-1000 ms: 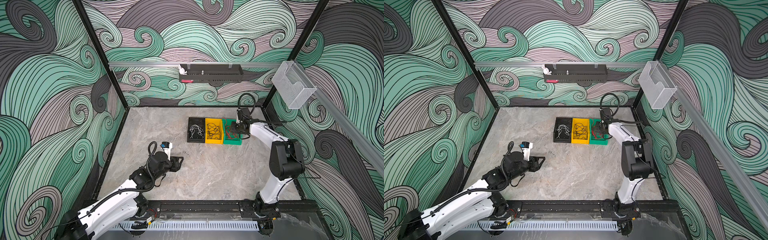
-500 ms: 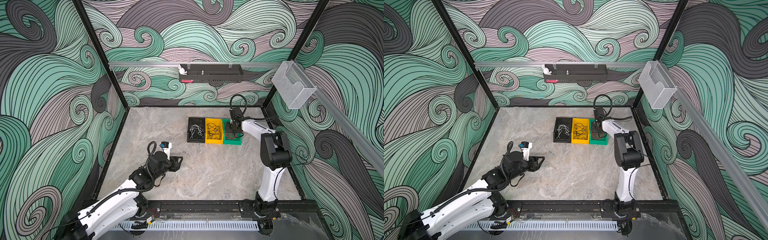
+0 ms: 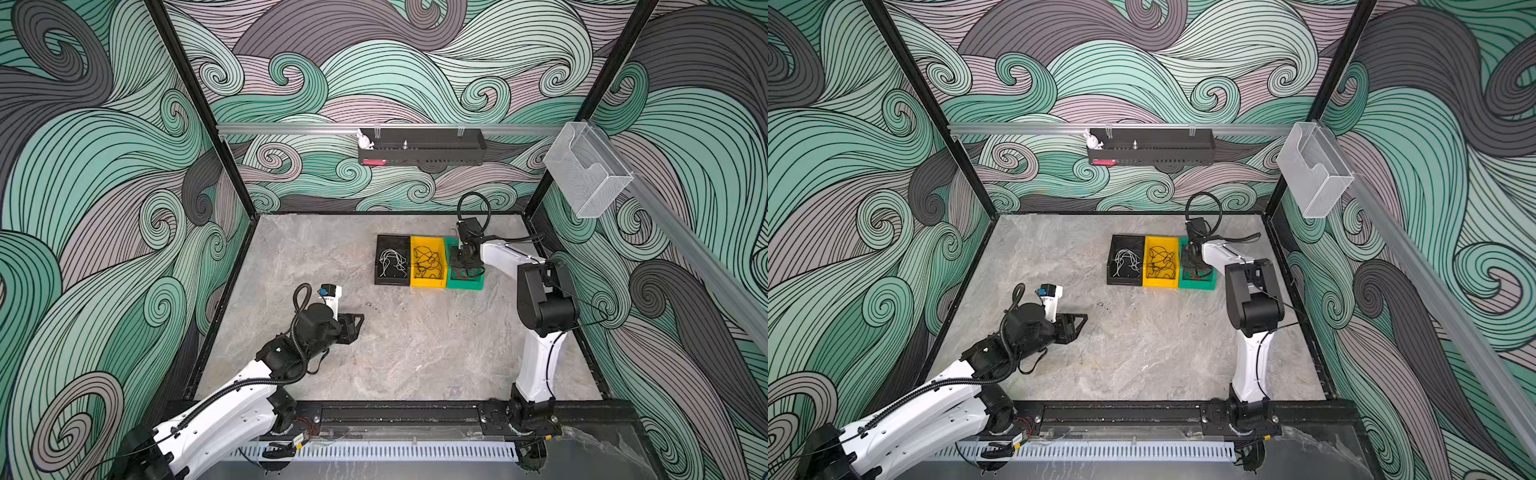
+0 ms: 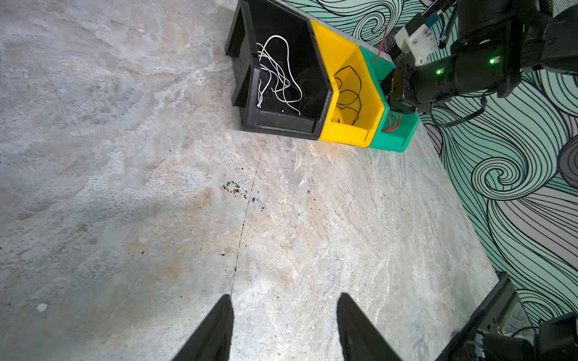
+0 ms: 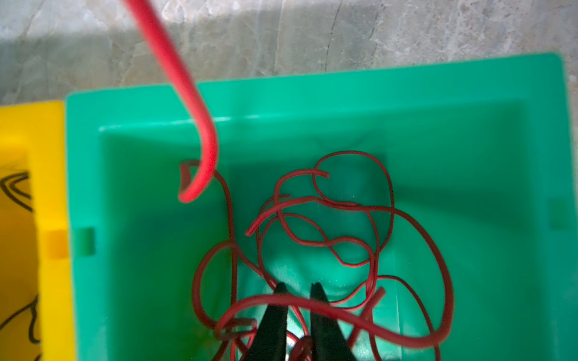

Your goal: Untangle the cables

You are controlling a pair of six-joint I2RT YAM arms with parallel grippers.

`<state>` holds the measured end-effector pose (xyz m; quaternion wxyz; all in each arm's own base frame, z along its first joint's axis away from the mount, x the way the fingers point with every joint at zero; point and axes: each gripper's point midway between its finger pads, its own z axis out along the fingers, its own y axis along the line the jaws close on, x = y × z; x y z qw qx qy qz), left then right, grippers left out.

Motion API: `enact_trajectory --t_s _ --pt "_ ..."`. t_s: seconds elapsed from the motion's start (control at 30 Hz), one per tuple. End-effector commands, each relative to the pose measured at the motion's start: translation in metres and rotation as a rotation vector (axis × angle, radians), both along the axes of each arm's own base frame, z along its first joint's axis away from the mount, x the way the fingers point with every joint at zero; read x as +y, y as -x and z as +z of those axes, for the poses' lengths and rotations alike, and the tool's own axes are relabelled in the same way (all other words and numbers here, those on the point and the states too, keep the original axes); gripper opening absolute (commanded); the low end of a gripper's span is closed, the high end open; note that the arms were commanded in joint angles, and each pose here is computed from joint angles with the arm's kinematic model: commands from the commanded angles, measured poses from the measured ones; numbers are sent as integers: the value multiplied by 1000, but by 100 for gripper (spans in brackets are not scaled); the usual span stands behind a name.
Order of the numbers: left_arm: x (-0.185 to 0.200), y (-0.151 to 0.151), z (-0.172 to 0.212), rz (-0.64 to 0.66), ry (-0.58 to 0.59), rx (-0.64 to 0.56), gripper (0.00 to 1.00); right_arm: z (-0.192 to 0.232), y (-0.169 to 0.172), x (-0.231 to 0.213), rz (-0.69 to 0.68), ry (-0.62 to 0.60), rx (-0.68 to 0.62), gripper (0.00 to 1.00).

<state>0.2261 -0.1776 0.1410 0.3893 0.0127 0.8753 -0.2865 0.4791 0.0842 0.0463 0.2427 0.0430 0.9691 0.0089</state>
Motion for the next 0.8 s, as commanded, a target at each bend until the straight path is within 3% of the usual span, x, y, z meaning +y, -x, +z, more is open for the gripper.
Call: enact_trajectory --t_s 0.0,0.2,0.53,0.77 --pt "2 2 2 2 6 4 56 26 8 2 10 -21 -34 21" --pt "4 4 5 3 14 -1 56 57 13 1 14 -28 -89 30" --pt "2 3 3 2 17 2 56 73 14 -3 21 -38 -111 40" --pt "0 0 2 -2 14 1 55 96 -11 10 67 -86 -188 47"
